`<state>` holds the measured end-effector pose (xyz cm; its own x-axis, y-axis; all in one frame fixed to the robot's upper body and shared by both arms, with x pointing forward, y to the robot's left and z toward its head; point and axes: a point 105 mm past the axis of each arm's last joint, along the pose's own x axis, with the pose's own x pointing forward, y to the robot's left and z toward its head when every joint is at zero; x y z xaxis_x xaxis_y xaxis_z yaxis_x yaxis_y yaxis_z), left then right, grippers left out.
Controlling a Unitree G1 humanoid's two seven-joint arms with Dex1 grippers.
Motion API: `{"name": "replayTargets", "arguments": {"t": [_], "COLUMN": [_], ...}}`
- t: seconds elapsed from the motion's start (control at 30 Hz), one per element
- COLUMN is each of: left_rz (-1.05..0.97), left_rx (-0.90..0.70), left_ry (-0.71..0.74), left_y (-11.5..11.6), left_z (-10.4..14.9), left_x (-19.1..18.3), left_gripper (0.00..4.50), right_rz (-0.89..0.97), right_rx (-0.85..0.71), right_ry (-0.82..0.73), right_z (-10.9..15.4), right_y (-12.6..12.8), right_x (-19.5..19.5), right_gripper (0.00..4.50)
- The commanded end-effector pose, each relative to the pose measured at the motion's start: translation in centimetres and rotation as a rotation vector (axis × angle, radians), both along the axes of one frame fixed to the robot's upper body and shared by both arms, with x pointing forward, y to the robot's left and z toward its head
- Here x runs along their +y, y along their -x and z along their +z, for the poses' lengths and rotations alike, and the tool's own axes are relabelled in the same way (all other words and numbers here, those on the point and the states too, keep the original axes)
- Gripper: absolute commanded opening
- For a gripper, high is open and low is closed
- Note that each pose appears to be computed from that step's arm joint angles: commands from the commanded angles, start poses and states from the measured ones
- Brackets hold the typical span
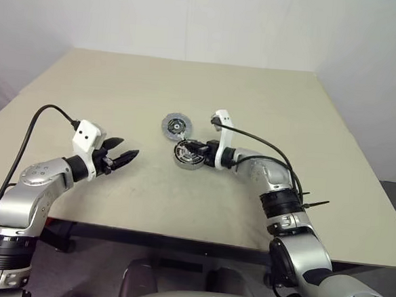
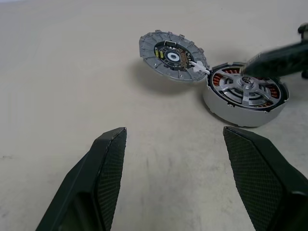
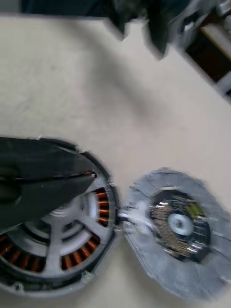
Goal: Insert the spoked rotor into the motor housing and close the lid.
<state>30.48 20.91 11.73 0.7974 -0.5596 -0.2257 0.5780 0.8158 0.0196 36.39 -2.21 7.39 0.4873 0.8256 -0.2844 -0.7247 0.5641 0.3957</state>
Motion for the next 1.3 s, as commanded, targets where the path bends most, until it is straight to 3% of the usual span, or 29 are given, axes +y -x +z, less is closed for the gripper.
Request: {"name": "replayTargets", "arguments": {"t": [0.03, 0.17, 0.3, 0.47, 0.57, 0.67, 0.9, 1.3], "left_rz": [0.011, 0.017, 0.009, -0.012, -0.020, -0.023, -0.018, 0.019], "left_rx": [-0.062, -0.064, -0.064, -0.068, -0.069, -0.071, -0.075, -0.082], "left_ry": [-0.013, -0.014, -0.012, -0.006, -0.003, -0.002, 0.005, 0.022], "left_y": [-0.1, -0.2, -0.4, -0.8, -1.0, -1.2, -1.2, -0.6], "left_z": [1.5, 1.6, 1.5, 1.5, 1.5, 1.6, 1.4, 1.0], "left_x": [0.4, 0.5, 0.3, -0.2, -0.4, -0.5, -0.6, -0.6], "left_gripper": [3.40, 3.40, 3.40, 3.40, 3.40, 3.40, 3.40, 3.40], "right_rz": [-0.005, -0.016, 0.035, 0.303, 0.518, 0.740, 0.997, 1.123], "right_rx": [0.032, -0.054, -0.260, -0.539, -0.672, -0.721, -0.845, -0.930], "right_ry": [0.121, 0.022, -0.055, 0.049, 0.216, 0.376, 0.644, 0.869], "right_z": [-3.0, 0.2, 5.4, 9.3, 8.9, 7.6, 5.6, 3.7], "right_y": [0.7, -0.3, -1.0, 0.4, 1.7, 2.5, 2.0, 0.0], "right_x": [-0.6, -0.8, -0.8, -1.0, -1.5, -2.7, -3.7, -2.3], "right_gripper": [0.01, 0.01, 0.01, 0.01, 0.01, 0.58, 2.93, 2.93]}}
